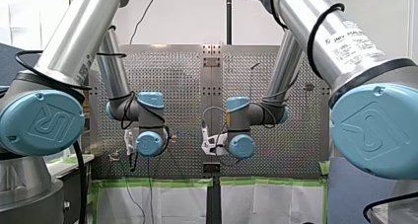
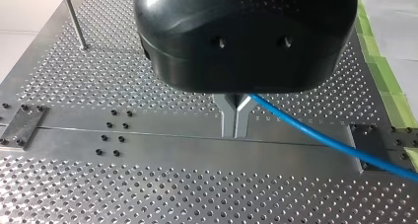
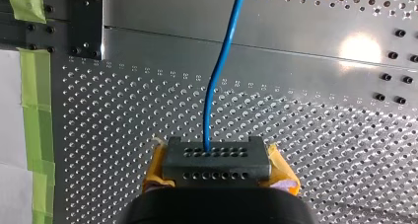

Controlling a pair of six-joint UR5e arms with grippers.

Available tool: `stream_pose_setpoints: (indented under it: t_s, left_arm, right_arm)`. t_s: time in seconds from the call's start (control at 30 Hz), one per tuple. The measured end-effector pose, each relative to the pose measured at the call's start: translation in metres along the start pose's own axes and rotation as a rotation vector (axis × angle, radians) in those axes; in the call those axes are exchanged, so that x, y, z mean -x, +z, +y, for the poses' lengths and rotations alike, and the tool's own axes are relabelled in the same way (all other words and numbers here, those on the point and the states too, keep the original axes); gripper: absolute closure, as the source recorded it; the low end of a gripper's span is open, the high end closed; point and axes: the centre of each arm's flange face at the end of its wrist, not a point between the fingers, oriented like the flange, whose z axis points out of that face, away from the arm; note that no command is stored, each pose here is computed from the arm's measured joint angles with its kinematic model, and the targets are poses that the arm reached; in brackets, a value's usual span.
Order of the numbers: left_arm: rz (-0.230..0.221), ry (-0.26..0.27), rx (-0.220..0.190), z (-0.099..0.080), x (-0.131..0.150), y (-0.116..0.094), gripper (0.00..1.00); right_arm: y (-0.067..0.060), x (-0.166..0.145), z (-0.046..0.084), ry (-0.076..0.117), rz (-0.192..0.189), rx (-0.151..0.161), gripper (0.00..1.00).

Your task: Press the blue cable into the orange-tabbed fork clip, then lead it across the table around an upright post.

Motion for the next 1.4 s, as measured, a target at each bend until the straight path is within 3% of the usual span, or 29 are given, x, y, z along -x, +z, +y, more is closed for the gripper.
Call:
stream_pose_setpoints:
  t_s: [0.23,0.4,0.77,1.1,1.23,1.4]
  left_arm:
    - [0.011,0.018,-0.009,-0.002,-0.004,0.004,1.0]
    - [0.057,0.058,-0.033,-0.006,-0.017,0.008,1.0]
    - [0.136,0.108,-0.034,-0.001,-0.027,0.001,1.0]
    - [0.134,0.097,-0.039,-0.001,-0.026,0.003,1.0]
    - [0.085,0.037,-0.056,-0.011,-0.013,0.012,1.0]
    - [0.053,-0.026,-0.053,-0.013,0.004,0.018,1.0]
  right_arm:
    - [0.0,0.0,0.0,0.0,-0.001,0.0,1.0]
    - [0.0,0.0,0.0,0.0,-0.001,0.0,1.0]
    - [0.0,0.0,0.0,0.0,-0.001,0.0,1.0]
    - [0.0,-0.001,-0.001,0.002,0.002,0.0,1.0]
    - [0.003,-0.02,-0.01,0.03,0.024,0.002,1.0]
    - [0.008,-0.058,-0.024,0.089,0.068,0.014,1.0]
